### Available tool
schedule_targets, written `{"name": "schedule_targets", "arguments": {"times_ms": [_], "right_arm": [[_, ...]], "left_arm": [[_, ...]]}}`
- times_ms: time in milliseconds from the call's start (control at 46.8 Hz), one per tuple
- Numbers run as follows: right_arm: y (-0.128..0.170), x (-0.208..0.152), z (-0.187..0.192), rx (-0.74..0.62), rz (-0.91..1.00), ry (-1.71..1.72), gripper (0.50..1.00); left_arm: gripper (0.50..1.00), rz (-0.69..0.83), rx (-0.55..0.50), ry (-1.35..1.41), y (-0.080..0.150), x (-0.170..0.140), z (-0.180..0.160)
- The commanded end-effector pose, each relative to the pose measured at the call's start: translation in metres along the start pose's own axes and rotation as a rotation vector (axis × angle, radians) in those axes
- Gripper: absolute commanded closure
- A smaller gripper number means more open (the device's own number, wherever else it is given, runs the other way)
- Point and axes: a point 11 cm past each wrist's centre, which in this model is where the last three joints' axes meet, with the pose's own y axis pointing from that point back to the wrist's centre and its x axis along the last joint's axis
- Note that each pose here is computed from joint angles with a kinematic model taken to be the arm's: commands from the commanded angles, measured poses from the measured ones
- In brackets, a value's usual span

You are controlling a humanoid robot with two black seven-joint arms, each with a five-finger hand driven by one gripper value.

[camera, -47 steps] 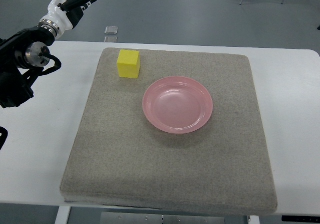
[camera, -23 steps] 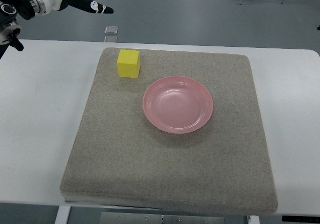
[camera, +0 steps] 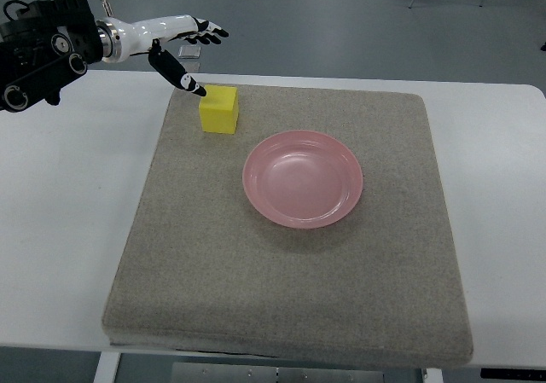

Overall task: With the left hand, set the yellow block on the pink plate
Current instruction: 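Swing the left hand over toward the yellow cube, then close the left hand's fingers around the yellow cube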

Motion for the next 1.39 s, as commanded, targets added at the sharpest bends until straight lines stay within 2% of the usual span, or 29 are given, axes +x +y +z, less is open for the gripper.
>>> {"name": "schedule_targets", "arguments": {"times_ms": [0, 299, 385, 898, 1005, 1069, 1197, 1325, 1368], "right_arm": [[0.000, 0.000, 0.000, 0.001, 0.000, 0.000, 0.576], [0.000, 0.000, 0.000, 0.001, 0.000, 0.000, 0.576], [0.000, 0.000, 0.000, 0.001, 0.000, 0.000, 0.576], [0.000, 0.000, 0.000, -0.001, 0.000, 0.000, 0.576], [0.000, 0.000, 0.000, -0.001, 0.000, 0.000, 0.576], [0.000, 0.000, 0.000, -0.001, 0.000, 0.000, 0.576], [0.000, 0.000, 0.000, 0.000, 0.000, 0.001, 0.576], [0.000, 0.000, 0.000, 0.001, 0.000, 0.000, 0.576], [0.000, 0.000, 0.000, -0.001, 0.000, 0.000, 0.576]], "left_arm": [[0.572, -0.018, 0.007, -0.032, -0.009, -0.009, 0.002], [0.579, 0.000, 0.043, -0.071, -0.027, -0.016, 0.002], [0.579, -0.014, 0.052, -0.066, -0.030, -0.028, -0.004], [0.583, -0.063, 0.056, -0.079, -0.031, -0.049, -0.012], [0.606, -0.063, 0.056, -0.081, -0.031, -0.049, -0.012], [0.645, -0.062, 0.056, -0.081, -0.031, -0.049, -0.012], [0.686, -0.055, 0.059, -0.081, -0.031, -0.047, -0.013], [0.759, -0.051, 0.065, -0.082, -0.032, -0.046, -0.014], [0.767, -0.048, 0.070, -0.080, -0.032, -0.046, -0.015]]}}
